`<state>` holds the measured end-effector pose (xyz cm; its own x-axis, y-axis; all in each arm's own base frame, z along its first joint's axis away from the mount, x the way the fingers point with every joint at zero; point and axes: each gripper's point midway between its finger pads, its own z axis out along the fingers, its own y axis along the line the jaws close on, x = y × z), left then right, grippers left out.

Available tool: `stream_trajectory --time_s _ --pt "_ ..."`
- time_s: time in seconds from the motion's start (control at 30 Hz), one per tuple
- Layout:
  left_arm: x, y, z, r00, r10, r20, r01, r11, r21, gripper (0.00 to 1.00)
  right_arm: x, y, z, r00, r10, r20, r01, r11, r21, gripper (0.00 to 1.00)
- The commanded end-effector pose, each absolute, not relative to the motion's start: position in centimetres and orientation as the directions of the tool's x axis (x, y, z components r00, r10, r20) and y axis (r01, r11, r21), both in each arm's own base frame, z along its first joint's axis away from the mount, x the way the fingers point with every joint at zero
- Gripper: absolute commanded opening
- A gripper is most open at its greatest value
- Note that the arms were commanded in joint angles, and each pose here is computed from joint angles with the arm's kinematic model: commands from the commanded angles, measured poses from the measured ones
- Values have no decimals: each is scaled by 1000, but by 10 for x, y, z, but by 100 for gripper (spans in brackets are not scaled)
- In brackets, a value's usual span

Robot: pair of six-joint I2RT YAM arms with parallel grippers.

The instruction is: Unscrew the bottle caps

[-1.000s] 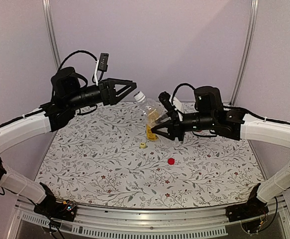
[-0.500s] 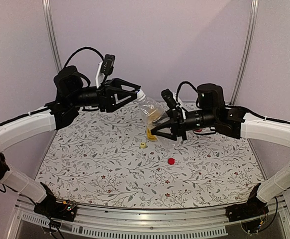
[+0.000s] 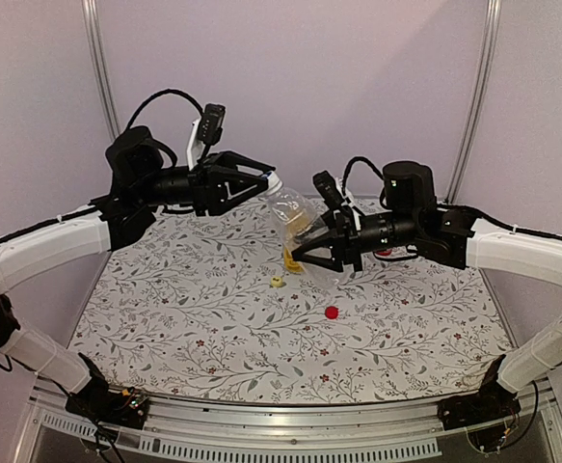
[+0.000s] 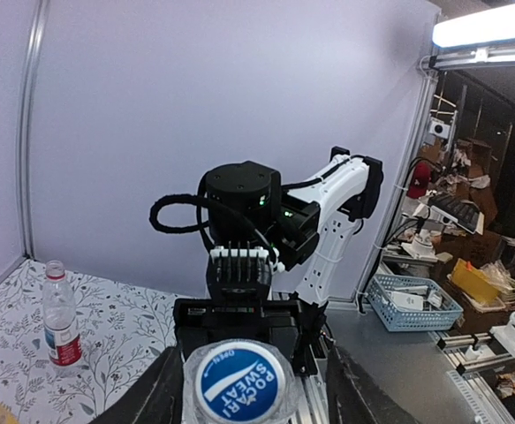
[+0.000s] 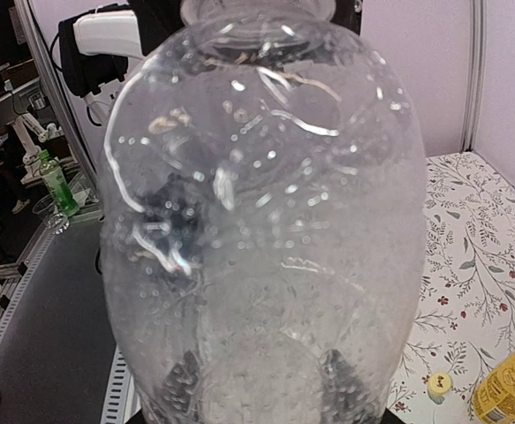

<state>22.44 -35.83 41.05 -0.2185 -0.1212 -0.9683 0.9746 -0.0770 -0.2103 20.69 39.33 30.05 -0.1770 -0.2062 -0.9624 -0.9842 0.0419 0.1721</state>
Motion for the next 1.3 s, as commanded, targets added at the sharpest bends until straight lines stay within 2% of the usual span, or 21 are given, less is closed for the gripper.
stream_trajectory --time_s 0.0,0.3,0.47,0.6,0.73,0.8,0.97,1.1,1.2,1.27 --pt "220 -365 419 -200 -134 -971 977 -107 -187 53 208 395 298 -183 -197 -963 -983 29 181 30" --pt "221 -367 420 -199 -136 -971 977 -109 -185 43 209 395 297 -185 -199 -962 -983 33 182 30" --pt "221 -368 420 -210 -135 -968 974 -110 -196 33 213 395 293 -194 -208 -959 -981 57 186 30" --pt "230 -369 418 -249 -138 -959 968 -51 -244 27 239 391 294 -209 -216 -954 -964 212 163 29" --pt "259 -368 411 -360 -189 -914 916 116 -385 19 278 372 286 -228 -254 -940 -886 454 92 29" --pt "275 -368 405 -434 -232 -870 854 202 -480 18 292 364 289 -214 -265 -940 -846 532 43 29" --pt "302 -372 392 -568 -324 -757 696 301 -651 21 322 352 295 -148 -360 -921 -715 683 -152 29" --pt "313 -376 386 -606 -354 -712 637 321 -701 22 332 350 291 -101 -429 -898 -654 708 -265 29" --pt "319 -377 382 -615 -357 -703 612 346 -711 22 333 350 289 -93 -427 -899 -648 712 -271 28" --pt "320 -376 380 -618 -361 -698 602 354 -716 26 329 351 292 -79 -413 -907 -659 705 -263 28"
